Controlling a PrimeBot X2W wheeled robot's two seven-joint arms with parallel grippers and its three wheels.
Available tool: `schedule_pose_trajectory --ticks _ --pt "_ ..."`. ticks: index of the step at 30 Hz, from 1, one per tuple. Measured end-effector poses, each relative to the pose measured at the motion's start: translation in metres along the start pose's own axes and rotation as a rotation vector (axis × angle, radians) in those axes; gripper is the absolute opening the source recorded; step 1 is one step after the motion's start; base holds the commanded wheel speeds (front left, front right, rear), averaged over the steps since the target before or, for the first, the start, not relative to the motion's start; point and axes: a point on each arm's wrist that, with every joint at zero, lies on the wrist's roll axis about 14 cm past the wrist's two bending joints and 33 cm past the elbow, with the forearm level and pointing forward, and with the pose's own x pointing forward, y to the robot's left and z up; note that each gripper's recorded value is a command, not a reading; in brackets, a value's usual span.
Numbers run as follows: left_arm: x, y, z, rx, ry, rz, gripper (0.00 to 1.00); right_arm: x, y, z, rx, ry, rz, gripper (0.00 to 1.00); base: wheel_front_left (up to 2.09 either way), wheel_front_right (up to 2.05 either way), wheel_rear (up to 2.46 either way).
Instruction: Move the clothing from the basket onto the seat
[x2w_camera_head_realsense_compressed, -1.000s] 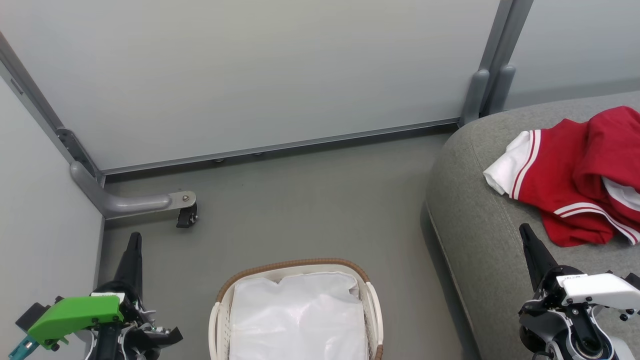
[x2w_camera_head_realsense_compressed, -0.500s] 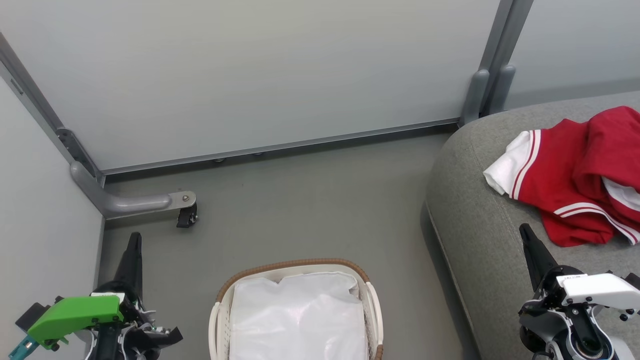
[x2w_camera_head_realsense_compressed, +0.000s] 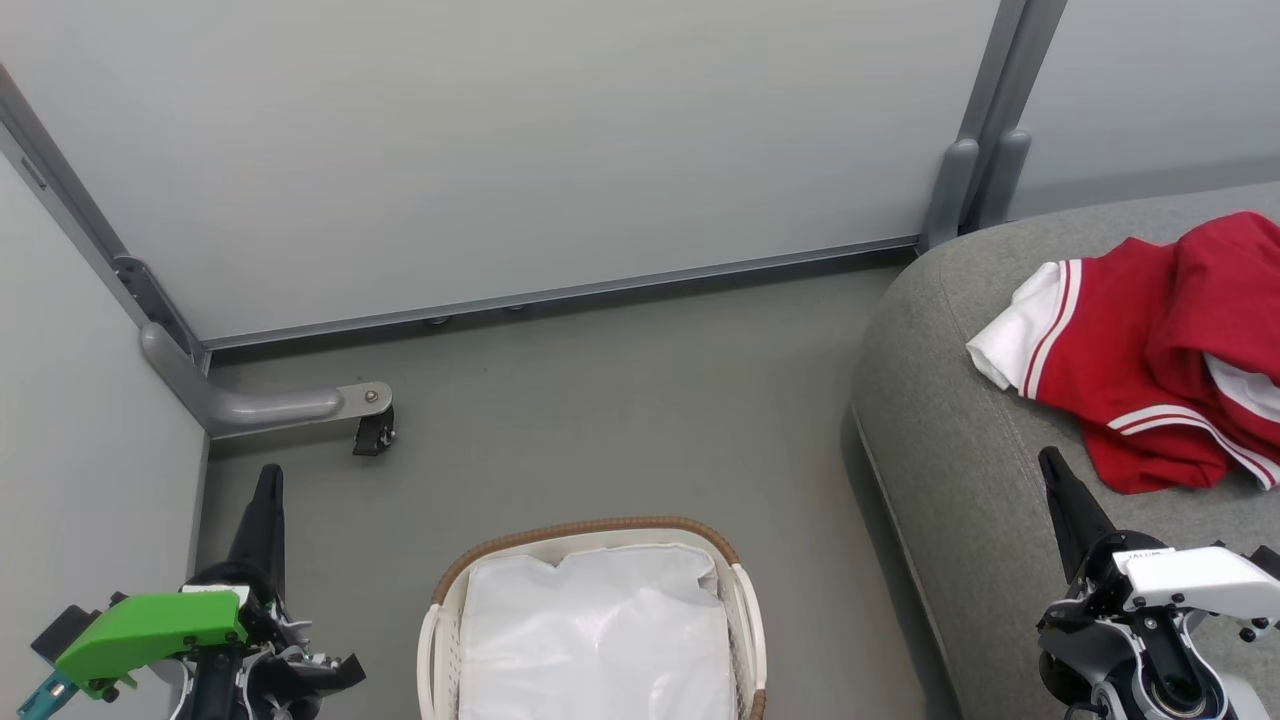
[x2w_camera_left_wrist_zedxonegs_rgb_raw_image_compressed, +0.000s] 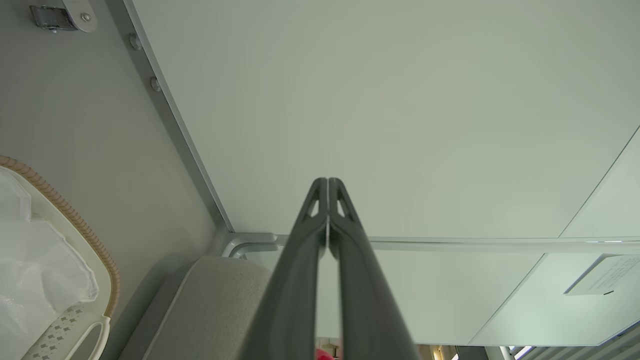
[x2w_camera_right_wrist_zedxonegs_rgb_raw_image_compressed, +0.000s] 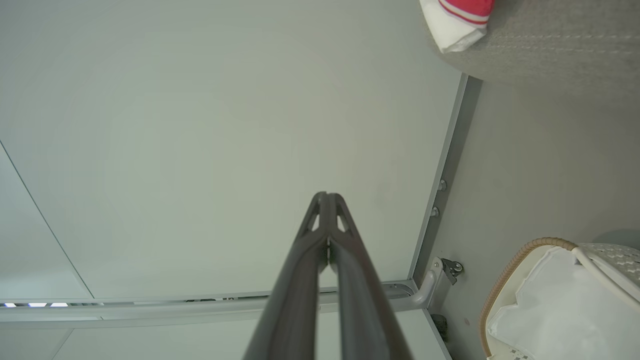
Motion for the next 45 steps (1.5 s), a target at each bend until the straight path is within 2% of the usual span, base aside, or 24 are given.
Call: schedule_pose_trajectory --ticks 45 --pt "0.0000 0.0000 0.0000 0.000 0.000 0.000 0.00 0.0000 0.0000 0.0000 0.000 0.000 0.000 0.00 0.00 0.00 0.00"
